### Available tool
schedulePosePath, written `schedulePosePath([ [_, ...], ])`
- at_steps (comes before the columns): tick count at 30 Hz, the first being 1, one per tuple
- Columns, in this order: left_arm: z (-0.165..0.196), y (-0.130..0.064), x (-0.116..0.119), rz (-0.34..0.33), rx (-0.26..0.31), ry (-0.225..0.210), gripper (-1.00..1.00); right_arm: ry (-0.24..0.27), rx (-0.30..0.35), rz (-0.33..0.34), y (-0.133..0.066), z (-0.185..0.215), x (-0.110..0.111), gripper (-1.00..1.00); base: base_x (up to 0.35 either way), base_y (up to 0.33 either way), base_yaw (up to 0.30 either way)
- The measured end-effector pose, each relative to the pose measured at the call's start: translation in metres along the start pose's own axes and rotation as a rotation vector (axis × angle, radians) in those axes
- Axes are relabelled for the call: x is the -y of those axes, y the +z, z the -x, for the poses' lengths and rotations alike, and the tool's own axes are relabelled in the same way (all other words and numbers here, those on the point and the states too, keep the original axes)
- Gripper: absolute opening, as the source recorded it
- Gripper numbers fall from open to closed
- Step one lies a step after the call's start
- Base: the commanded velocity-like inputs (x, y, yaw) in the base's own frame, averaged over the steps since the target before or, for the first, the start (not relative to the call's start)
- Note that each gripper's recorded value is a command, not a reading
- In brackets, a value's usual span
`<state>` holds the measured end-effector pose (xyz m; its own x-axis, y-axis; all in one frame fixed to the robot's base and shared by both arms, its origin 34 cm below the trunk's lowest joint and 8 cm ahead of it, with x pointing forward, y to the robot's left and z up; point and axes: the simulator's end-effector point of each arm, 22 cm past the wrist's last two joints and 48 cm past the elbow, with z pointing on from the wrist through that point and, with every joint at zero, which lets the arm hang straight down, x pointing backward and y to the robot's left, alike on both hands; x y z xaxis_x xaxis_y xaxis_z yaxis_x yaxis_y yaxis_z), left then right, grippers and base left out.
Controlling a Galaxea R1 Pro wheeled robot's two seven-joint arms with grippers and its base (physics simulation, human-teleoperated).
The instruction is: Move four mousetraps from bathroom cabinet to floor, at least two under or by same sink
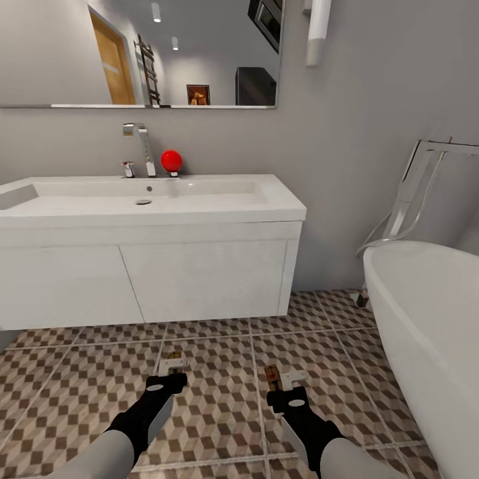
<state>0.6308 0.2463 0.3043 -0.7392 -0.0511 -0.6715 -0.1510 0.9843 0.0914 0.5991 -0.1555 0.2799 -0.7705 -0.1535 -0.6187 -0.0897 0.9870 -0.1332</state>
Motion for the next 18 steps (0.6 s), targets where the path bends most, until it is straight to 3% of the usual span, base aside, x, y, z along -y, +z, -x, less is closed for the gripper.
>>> schedulePosePath([
  [10, -0.002, -0.002, -0.004, 0.043, -0.009, -0.009, -1.00, 0.001, 0.001, 0.001, 0.000, 0.000, 0.000, -1.00, 0.000, 0.000, 0.000],
  [18, -0.002, -0.002, -0.003, 0.042, -0.013, -0.027, -1.00, 0.004, 0.042, 0.007, -0.001, 0.014, -0.002, -1.00, 0.000, 0.000, 0.000],
])
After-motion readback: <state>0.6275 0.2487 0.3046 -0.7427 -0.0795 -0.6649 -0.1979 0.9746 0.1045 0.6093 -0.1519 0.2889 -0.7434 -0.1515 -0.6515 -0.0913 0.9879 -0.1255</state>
